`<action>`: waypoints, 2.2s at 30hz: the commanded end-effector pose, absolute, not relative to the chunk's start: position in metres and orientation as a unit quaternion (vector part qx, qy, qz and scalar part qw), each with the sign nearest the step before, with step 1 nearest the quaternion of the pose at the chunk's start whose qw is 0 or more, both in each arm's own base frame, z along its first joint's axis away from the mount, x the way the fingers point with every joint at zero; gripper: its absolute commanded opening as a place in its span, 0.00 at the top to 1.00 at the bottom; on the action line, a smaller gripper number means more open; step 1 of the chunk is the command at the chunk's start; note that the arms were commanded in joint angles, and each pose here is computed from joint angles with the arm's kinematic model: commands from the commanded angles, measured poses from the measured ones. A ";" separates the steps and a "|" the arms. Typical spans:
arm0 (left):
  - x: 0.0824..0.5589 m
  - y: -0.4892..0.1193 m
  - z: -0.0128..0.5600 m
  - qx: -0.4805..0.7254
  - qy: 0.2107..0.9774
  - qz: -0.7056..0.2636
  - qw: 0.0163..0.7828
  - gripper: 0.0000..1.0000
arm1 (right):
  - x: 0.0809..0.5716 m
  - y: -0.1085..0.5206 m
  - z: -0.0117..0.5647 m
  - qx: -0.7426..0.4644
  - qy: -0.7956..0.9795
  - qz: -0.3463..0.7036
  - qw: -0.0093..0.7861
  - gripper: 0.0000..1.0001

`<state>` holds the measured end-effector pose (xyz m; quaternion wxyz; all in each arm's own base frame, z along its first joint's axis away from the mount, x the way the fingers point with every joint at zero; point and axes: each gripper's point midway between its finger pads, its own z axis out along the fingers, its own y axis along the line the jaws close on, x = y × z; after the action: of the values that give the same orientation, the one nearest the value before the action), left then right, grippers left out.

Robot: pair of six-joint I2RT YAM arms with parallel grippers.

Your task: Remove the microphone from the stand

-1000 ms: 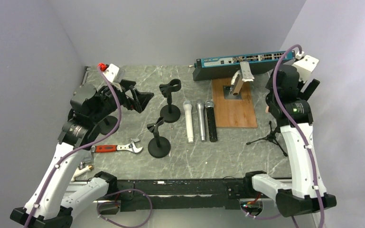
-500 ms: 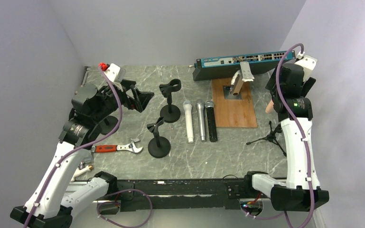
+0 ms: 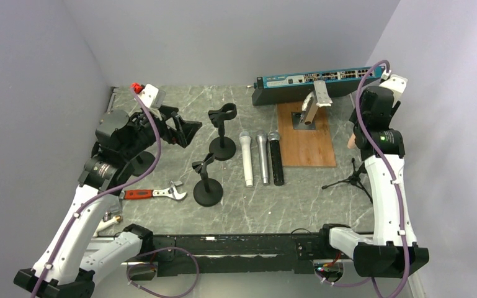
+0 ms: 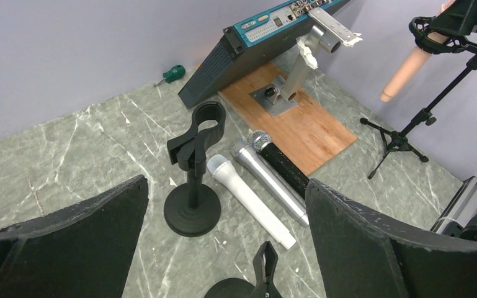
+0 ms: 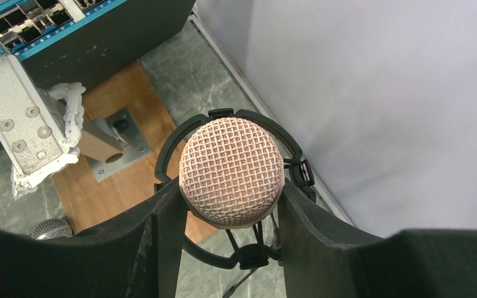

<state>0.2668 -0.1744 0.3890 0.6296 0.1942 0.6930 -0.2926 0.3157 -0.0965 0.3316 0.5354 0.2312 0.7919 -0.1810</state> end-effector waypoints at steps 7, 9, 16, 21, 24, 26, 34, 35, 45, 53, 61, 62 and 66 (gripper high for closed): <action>0.269 -0.178 0.399 0.195 0.676 -0.302 0.643 0.01 | 0.308 -0.095 0.398 0.223 0.757 -0.169 0.591 0.62; 0.269 -0.178 0.399 0.195 0.677 -0.303 0.642 0.01 | 0.305 -0.093 0.414 0.213 0.751 -0.166 0.603 0.64; 0.268 -0.178 0.400 0.193 0.675 -0.303 0.644 0.01 | 0.292 -0.091 0.462 0.207 0.725 -0.159 0.638 0.79; 0.269 -0.178 0.398 0.194 0.677 -0.302 0.642 0.01 | 0.286 -0.092 0.483 0.207 0.716 -0.164 0.647 0.97; 0.269 -0.179 0.398 0.194 0.678 -0.304 0.641 0.01 | 0.276 -0.093 0.504 0.215 0.697 -0.163 0.664 1.00; 0.269 -0.180 0.397 0.195 0.678 -0.305 0.639 0.01 | 0.271 -0.090 0.521 0.215 0.688 -0.152 0.676 1.00; 0.270 -0.180 0.396 0.195 0.679 -0.306 0.638 0.00 | 0.245 -0.062 0.577 0.175 0.647 -0.077 0.738 1.00; 0.270 -0.180 0.396 0.194 0.679 -0.305 0.639 0.01 | 0.245 -0.052 0.579 0.155 0.649 -0.058 0.742 1.00; 0.273 -0.183 0.392 0.194 0.684 -0.308 0.632 0.01 | 0.259 0.067 0.517 -0.087 0.712 0.170 0.676 1.00; 0.274 -0.184 0.391 0.194 0.685 -0.311 0.629 0.01 | 0.267 0.147 0.424 -0.129 0.780 0.301 0.534 1.00; 0.277 -0.186 0.385 0.193 0.691 -0.311 0.623 0.01 | 0.286 0.229 0.313 -0.057 0.837 0.325 0.436 1.00; 0.278 -0.185 0.384 0.193 0.692 -0.310 0.623 0.01 | 0.291 0.233 0.302 -0.047 0.845 0.316 0.428 1.00; 0.280 -0.185 0.382 0.191 0.695 -0.306 0.622 0.01 | 0.313 0.247 0.267 -0.018 0.873 0.261 0.411 1.00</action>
<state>0.2785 -0.1821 0.3737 0.6101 0.1888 0.7079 -0.3015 0.2712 0.2350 0.2616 0.3585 -0.0934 0.8838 0.2858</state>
